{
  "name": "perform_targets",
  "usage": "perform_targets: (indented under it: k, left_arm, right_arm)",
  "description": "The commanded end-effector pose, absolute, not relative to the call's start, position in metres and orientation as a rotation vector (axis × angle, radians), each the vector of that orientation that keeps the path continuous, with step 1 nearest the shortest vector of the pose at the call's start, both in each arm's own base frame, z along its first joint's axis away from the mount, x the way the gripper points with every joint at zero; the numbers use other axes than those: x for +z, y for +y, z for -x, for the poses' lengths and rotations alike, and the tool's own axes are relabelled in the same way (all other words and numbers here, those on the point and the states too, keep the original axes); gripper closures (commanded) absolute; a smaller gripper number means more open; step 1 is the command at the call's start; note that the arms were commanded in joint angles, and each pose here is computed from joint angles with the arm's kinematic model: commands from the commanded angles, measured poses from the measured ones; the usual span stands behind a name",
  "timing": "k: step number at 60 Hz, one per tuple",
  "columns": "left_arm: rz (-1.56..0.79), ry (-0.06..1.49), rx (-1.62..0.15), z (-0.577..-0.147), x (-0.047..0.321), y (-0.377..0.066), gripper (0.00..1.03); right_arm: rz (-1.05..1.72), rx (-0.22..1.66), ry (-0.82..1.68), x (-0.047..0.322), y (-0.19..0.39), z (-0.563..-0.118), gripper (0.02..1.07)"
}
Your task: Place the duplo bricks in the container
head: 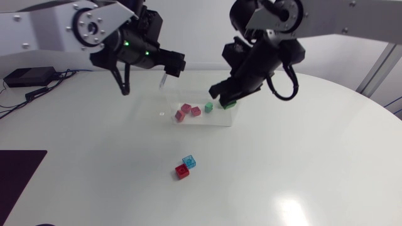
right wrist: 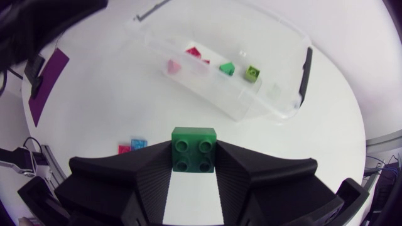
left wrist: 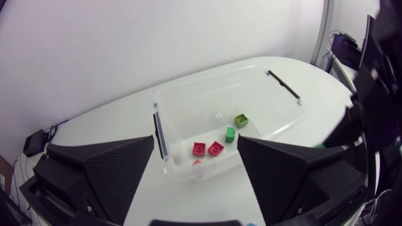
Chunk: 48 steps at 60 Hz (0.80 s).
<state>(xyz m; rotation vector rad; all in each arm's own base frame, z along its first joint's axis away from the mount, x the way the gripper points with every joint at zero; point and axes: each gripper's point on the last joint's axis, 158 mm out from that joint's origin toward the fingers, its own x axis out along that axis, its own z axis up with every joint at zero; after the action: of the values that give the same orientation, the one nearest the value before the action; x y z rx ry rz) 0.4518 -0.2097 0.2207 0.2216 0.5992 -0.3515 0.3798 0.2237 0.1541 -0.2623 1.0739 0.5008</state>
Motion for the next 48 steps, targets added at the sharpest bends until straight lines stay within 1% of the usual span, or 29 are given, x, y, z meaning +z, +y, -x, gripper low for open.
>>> perform_targets:
  k: [1, 8, 13, 14, 18, 25, 36, 38, 40, 48]
  left_arm:
    - [-0.292, 0.659, -0.397, -0.416, 0.197, -0.208, 0.10]
    - [-0.324, 0.736, -0.458, -0.384, 0.159, -0.203, 0.10]
    - [-0.352, 0.798, -0.486, -0.369, 0.127, -0.200, 0.11]
    - [-0.367, 0.815, -0.498, -0.363, 0.116, -0.199, 0.12]
    - [-0.397, 0.837, -0.526, -0.351, 0.094, -0.201, 0.12]
    - [-0.429, 0.861, -0.576, -0.337, 0.065, -0.203, 0.12]
    - [-0.480, 0.868, -0.675, -0.316, 0.035, -0.212, 0.14]
    - [-0.493, 0.887, -0.695, -0.312, 0.026, -0.214, 0.14]
    - [-0.505, 0.898, -0.718, -0.307, 0.020, -0.216, 0.14]
    - [-0.551, 0.901, -0.774, -0.298, 0.002, -0.227, 0.14]
  right_arm:
    - [0.248, 0.492, 1.024, 0.177, 0.224, -0.395, 0.84]
    - [0.222, 0.472, 0.980, 0.190, 0.226, -0.420, 0.84]
    - [0.209, 0.458, 0.960, 0.191, 0.225, -0.437, 0.84]
    - [0.204, 0.452, 0.949, 0.192, 0.225, -0.443, 0.84]
    - [0.196, 0.438, 0.930, 0.189, 0.224, -0.458, 0.84]
    - [0.185, 0.414, 0.901, 0.183, 0.222, -0.482, 0.84]
    - [0.167, 0.378, 0.882, 0.170, 0.216, -0.518, 0.83]
    - [0.165, 0.372, 0.882, 0.166, 0.214, -0.525, 0.77]
    - [0.162, 0.363, 0.881, 0.165, 0.211, -0.530, 0.69]
    - [0.165, 0.353, 0.878, 0.165, 0.205, -0.538, 0.27]
